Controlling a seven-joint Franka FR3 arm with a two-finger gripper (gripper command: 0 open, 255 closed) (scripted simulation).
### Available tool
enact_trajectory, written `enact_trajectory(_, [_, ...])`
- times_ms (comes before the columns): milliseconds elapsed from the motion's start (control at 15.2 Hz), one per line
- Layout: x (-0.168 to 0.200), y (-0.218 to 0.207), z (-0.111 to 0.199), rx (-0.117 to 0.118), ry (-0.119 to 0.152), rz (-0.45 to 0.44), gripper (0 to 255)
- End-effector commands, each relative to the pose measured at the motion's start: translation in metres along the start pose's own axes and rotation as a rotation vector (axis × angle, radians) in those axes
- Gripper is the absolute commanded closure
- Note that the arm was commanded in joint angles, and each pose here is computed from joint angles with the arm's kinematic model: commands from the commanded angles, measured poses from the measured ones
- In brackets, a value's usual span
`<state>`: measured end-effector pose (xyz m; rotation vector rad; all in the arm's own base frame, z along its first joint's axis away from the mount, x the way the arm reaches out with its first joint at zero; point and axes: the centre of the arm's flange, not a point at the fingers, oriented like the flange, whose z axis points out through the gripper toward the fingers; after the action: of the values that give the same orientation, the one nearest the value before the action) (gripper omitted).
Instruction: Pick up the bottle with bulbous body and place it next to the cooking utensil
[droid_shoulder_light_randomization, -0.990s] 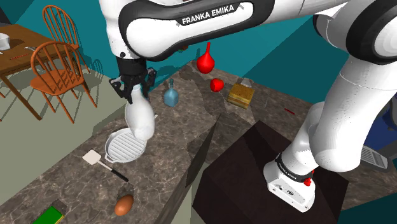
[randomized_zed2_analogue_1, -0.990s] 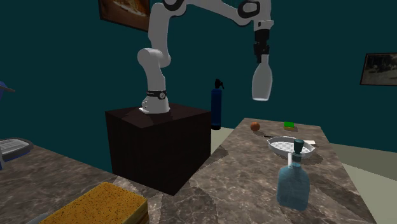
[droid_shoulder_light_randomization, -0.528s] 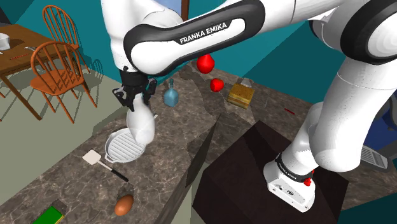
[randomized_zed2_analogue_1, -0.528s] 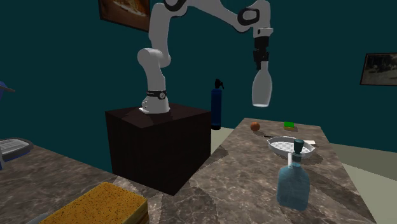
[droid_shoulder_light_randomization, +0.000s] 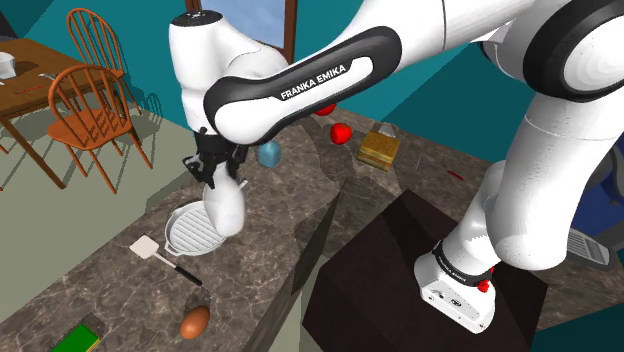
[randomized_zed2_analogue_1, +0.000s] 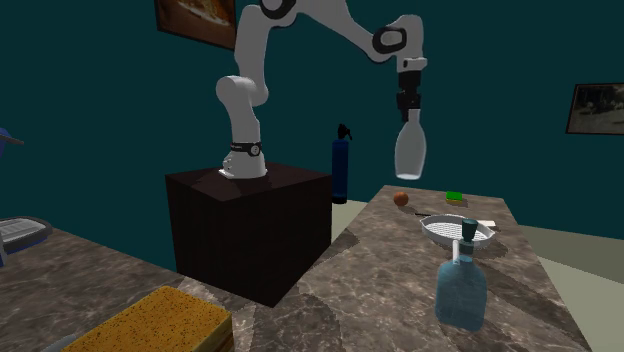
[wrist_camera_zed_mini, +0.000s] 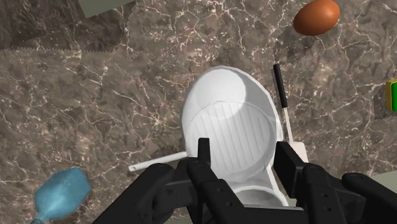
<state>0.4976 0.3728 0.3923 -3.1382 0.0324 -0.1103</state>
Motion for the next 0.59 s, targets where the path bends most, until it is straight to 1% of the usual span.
enact_trajectory(0, [0.001,0.000,0.010,0.001,0.001,0.000,255])
enact_trajectory(528, [-0.002,0.000,0.052,0.001,0.001,0.000,255])
